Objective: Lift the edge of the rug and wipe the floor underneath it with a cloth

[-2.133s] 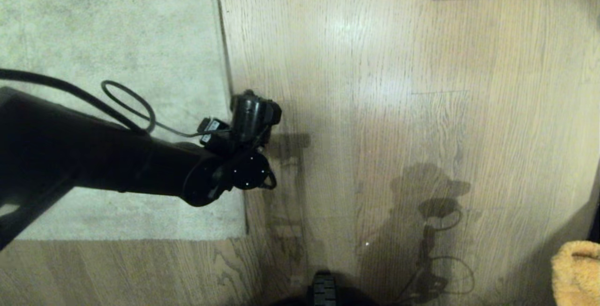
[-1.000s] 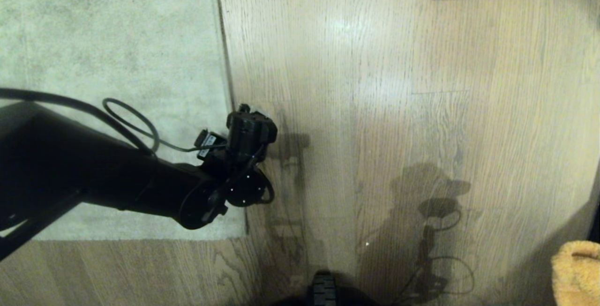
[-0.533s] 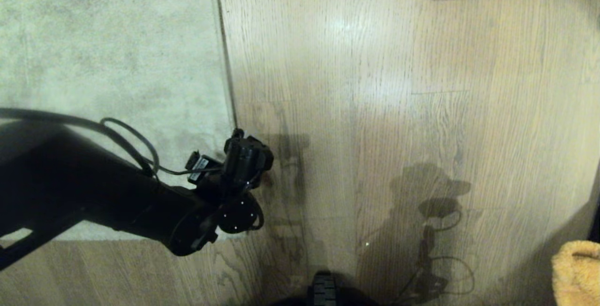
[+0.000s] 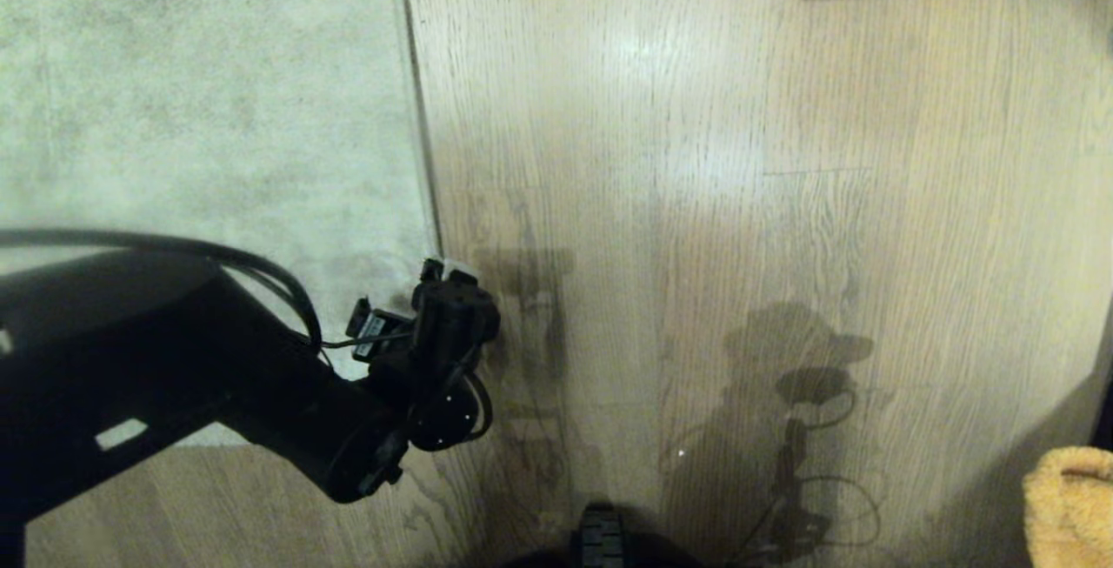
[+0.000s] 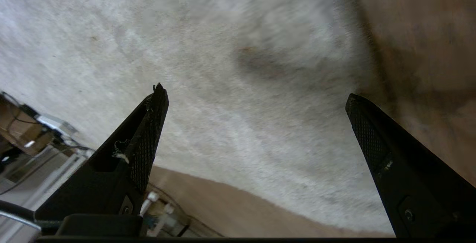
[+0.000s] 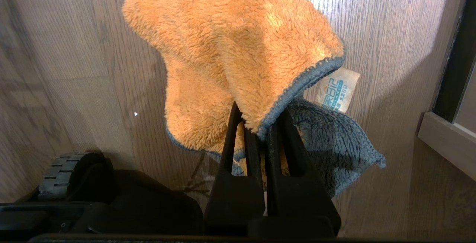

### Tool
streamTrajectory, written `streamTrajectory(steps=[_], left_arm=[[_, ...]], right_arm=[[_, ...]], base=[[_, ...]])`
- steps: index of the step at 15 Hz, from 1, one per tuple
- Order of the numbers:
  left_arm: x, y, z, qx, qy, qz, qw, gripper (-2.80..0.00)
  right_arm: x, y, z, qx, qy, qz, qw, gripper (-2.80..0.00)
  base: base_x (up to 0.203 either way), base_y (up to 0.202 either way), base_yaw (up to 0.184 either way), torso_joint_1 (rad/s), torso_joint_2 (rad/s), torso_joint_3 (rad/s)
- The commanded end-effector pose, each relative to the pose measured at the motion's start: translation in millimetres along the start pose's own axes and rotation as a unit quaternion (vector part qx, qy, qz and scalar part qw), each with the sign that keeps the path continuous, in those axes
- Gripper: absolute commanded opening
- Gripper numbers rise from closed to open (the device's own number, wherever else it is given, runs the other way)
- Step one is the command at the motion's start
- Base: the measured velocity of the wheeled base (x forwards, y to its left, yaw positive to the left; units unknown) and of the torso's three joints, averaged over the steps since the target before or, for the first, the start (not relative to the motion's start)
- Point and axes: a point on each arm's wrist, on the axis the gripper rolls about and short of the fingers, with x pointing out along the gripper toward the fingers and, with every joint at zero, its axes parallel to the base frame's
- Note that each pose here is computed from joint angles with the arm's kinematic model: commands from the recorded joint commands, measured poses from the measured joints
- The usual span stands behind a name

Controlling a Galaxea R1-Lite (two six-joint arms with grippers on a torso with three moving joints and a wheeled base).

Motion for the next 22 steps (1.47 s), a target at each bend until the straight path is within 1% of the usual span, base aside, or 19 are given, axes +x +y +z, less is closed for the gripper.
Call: streamTrajectory(steps=[1, 4, 6, 9, 10, 14, 17, 19, 21, 22], left_arm=[[0.4, -13.4, -3.4, 0.0, -0.005, -0.004, 1.0, 0.0], [0.8, -20.6, -8.9, 0.003, -0.003, -0.007, 1.0, 0.0], [5.2, -24.1, -13.6, 0.0, 0.002, 0.0, 1.0, 0.0], [14.1, -17.7, -20.9, 0.007, 0.015, 0.011, 0.9998, 0.0], [19.6, -11.7, -23.7, 0.008, 0.023, 0.019, 0.9995, 0.0], [36.2, 23.5, -28.3, 0.016, 0.048, 0.053, 0.9973, 0.0], [36.9, 49.4, -23.0, 0.01, 0.051, 0.072, 0.9961, 0.0], [35.7, 73.8, -9.3, 0.001, 0.041, 0.089, 0.9952, 0.0], [32.7, 103.6, 12.8, -0.006, 0.023, 0.113, 0.9934, 0.0], [29.6, 119.4, 24.1, -0.004, 0.013, 0.125, 0.9921, 0.0]], right_arm=[[0.0, 0.0, 0.0, 0.0, 0.0, 0.0, 1.0, -2.8], [0.0, 0.0, 0.1, 0.0, 0.0, 0.0, 1.0, -2.8], [0.0, 0.0, 0.1, 0.0, 0.0, 0.0, 1.0, -2.8], [0.0, 0.0, 0.0, 0.0, 0.0, -0.001, 1.0, -2.8], [0.1, 0.0, 0.1, 0.0, 0.0, 0.0, 1.0, -2.8], [0.0, 0.0, 0.1, 0.0, 0.0, 0.0, 1.0, -2.8], [0.1, 0.0, 0.1, 0.0, 0.0, 0.0, 1.0, -2.8], [0.0, 0.0, 0.0, -0.001, 0.0, 0.0, 1.0, -2.8], [0.0, 0.0, 0.0, 0.0, 0.0, 0.0, 1.0, -2.8], [0.0, 0.0, 0.0, 0.0, 0.0, 0.0, 1.0, -2.8]], base=[[0.0, 0.0, 0.0, 0.0, 0.0, 0.0], [0.0, 0.0, 0.0, 0.0, 0.0, 0.0], [0.0, 0.0, 0.0, 0.0, 0.0, 0.0], [0.0, 0.0, 0.0, 0.0, 0.0, 0.0], [0.0, 0.0, 0.0, 0.0, 0.0, 0.0], [0.0, 0.0, 0.0, 0.0, 0.0, 0.0], [0.0, 0.0, 0.0, 0.0, 0.0, 0.0], [0.0, 0.0, 0.0, 0.0, 0.0, 0.0], [0.0, 0.0, 0.0, 0.0, 0.0, 0.0], [0.0, 0.0, 0.0, 0.0, 0.0, 0.0]])
